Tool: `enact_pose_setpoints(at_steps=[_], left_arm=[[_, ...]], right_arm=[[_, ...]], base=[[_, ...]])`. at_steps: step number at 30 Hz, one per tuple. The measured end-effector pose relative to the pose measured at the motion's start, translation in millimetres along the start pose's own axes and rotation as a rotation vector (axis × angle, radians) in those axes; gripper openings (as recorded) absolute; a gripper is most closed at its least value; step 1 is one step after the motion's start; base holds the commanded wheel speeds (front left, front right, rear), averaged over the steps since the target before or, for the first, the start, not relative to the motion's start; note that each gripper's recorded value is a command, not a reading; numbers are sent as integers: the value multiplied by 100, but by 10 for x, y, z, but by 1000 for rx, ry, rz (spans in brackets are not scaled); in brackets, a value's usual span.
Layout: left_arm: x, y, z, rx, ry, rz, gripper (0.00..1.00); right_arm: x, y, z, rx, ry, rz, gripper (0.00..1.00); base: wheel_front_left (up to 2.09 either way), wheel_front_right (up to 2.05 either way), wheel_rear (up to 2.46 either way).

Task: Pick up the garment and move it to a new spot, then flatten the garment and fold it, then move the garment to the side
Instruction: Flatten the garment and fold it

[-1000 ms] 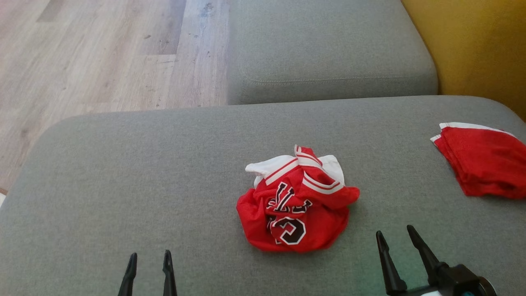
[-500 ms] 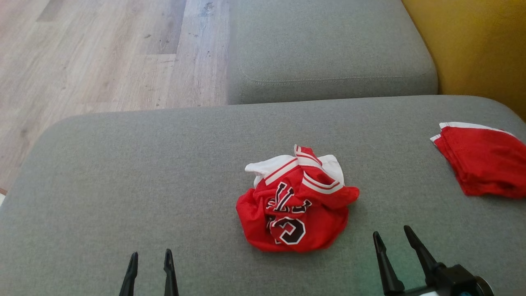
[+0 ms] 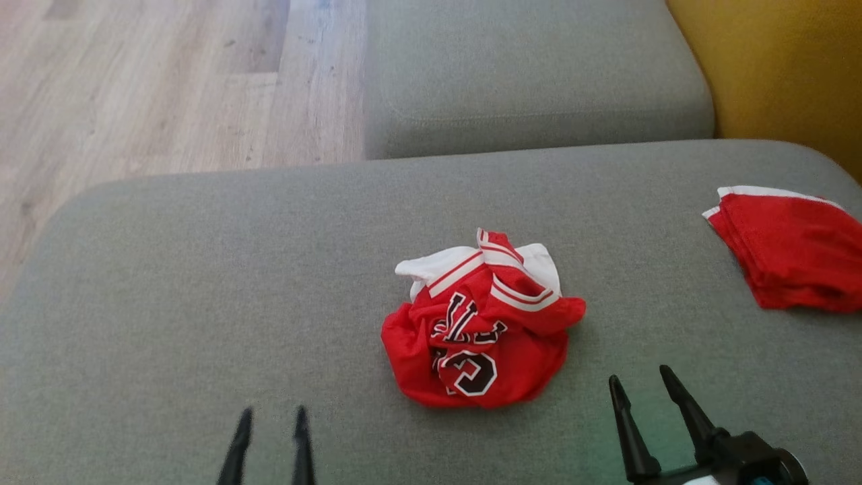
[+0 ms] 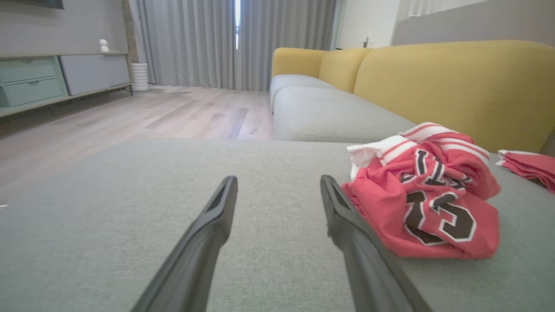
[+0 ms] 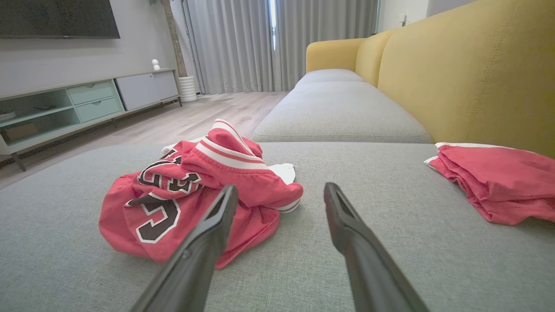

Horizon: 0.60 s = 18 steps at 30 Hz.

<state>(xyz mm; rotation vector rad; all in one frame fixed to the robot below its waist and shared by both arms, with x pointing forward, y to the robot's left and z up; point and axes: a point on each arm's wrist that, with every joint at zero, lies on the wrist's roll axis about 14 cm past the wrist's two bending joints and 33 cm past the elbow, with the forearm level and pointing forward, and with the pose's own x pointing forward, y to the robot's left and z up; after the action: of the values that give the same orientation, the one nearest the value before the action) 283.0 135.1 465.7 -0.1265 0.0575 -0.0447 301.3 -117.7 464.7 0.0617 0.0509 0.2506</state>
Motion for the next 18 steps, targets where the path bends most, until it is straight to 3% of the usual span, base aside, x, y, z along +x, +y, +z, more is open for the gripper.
enact_pose_setpoints(at_steps=[4,10,18], left_arm=[[224,-347,39,15,-9,-139,100],[611,-1190,234,91,-67,-453,100],[800,-2066,219,187,-30,-785,100]], right_arm=[[5,25,-51,10,18,6,100],[-1,5,-124,24,45,1,100],[129,-119,-75,21,36,-24,100]], base=[[0,0,0],[0,0,0],[0,0,0]])
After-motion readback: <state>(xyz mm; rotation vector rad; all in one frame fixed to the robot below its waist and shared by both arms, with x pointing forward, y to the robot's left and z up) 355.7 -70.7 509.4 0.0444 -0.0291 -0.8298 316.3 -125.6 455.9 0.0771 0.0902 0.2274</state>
